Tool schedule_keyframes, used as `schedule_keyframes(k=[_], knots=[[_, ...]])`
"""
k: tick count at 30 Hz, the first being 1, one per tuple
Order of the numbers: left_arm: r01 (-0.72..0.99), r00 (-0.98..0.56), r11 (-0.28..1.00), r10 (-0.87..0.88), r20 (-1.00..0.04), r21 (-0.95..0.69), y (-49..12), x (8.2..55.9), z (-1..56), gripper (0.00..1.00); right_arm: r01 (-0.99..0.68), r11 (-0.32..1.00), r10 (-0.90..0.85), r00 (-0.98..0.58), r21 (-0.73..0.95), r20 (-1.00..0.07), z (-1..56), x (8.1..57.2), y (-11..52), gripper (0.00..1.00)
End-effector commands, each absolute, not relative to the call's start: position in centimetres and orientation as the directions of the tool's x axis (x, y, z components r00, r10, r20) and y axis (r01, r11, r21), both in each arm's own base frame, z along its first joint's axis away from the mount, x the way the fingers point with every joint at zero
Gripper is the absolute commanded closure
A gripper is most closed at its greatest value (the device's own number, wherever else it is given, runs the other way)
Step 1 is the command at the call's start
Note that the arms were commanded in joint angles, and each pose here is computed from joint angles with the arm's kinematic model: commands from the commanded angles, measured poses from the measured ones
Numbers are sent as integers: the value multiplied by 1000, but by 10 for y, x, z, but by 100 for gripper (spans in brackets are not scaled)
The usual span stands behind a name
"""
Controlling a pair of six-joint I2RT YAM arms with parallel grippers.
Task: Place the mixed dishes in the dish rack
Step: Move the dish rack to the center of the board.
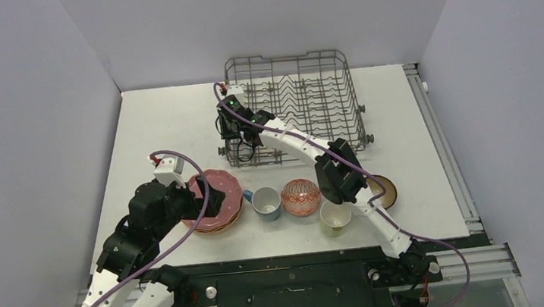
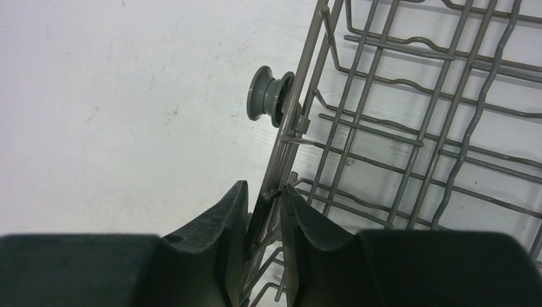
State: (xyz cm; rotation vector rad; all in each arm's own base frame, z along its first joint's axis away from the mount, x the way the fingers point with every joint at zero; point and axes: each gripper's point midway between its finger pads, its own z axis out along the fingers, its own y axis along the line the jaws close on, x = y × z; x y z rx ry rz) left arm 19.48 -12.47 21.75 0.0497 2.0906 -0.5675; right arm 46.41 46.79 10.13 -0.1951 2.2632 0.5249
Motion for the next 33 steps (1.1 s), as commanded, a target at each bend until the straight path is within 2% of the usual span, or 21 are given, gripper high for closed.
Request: schedule_keyframes(k=[1,5,10,19,32,33], knots=[[275,-518,884,-194,-833,-377,-127,202,228,4,-452,774,149,-550,443,-822,192,460,515,75],[273,-519,885,-194,-832,-376,-127,202,228,4,-448,777,157,-542,442,-826,198,460,512,63],[268,-522,888,-193,-831,-375,-127,202,227,4,-450,776,170,-527,443,-833,212,459,508,55],[265,-520,889,-195,-832,-374,-126,203,227,4,-439,810,141,-498,389,-856,236,450,483,51],[276,-521,886,-189,-832,-373,-129,204,227,4,-398,880,62,-443,258,-894,277,415,403,49],[276,-522,886,-187,-832,-373,-129,204,226,4,-386,892,39,-451,235,-892,267,411,395,49]])
